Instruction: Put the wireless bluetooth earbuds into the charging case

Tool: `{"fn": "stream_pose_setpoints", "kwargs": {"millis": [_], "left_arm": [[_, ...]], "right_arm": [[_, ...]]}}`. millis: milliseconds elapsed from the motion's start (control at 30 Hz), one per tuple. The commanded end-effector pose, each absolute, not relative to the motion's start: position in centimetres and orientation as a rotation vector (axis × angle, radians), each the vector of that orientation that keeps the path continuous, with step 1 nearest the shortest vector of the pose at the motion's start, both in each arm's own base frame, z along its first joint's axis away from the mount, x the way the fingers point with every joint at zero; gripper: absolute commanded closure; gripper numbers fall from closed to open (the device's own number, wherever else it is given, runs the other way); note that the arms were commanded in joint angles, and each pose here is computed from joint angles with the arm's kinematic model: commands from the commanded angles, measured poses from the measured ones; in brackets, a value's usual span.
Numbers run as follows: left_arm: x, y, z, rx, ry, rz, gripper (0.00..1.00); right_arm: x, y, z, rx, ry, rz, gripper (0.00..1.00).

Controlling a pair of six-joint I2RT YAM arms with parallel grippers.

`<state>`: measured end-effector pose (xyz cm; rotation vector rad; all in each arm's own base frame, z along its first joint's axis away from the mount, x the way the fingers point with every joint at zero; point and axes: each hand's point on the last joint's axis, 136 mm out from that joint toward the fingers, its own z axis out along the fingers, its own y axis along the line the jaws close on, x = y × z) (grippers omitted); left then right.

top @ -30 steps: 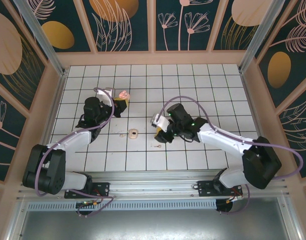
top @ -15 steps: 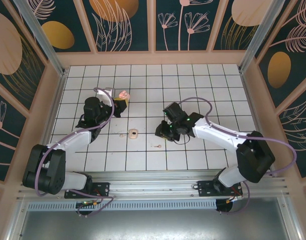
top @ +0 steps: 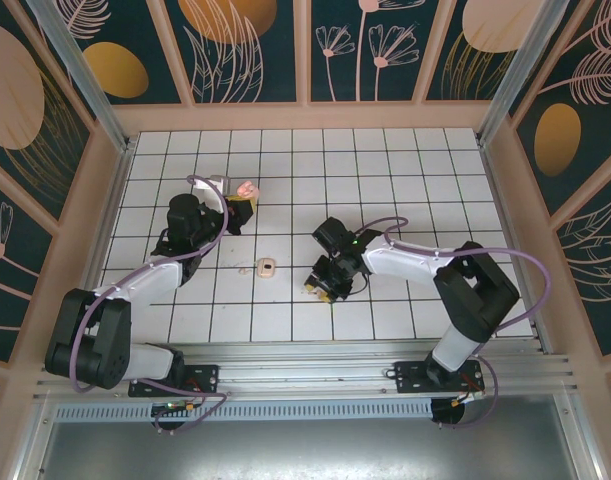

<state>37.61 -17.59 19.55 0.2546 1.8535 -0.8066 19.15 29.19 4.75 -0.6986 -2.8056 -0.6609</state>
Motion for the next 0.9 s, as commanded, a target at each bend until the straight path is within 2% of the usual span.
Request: {"fn": "stream_pose_setpoints", "kwargs": {"millis": [0, 567, 867], "left_arm": [[37.4, -17.7, 19.7, 0.281, 1.840, -0.796, 0.90], [37.0, -17.6, 19.0, 0.280, 1.850, -0.792, 0.89], [37.0, -17.5, 18.9, 0.280, 1.854, -0.783, 0.89]], "right_arm": [[18.9, 29.0, 4.6, -0.742, -2.780, -0.613, 0.64], [20.4, 29.1, 3.0, -0.718, -2.787, -0.575, 0.63], [20.2, 28.8, 2.0, -0.689, -2.792, -0.523, 0.67]]}}
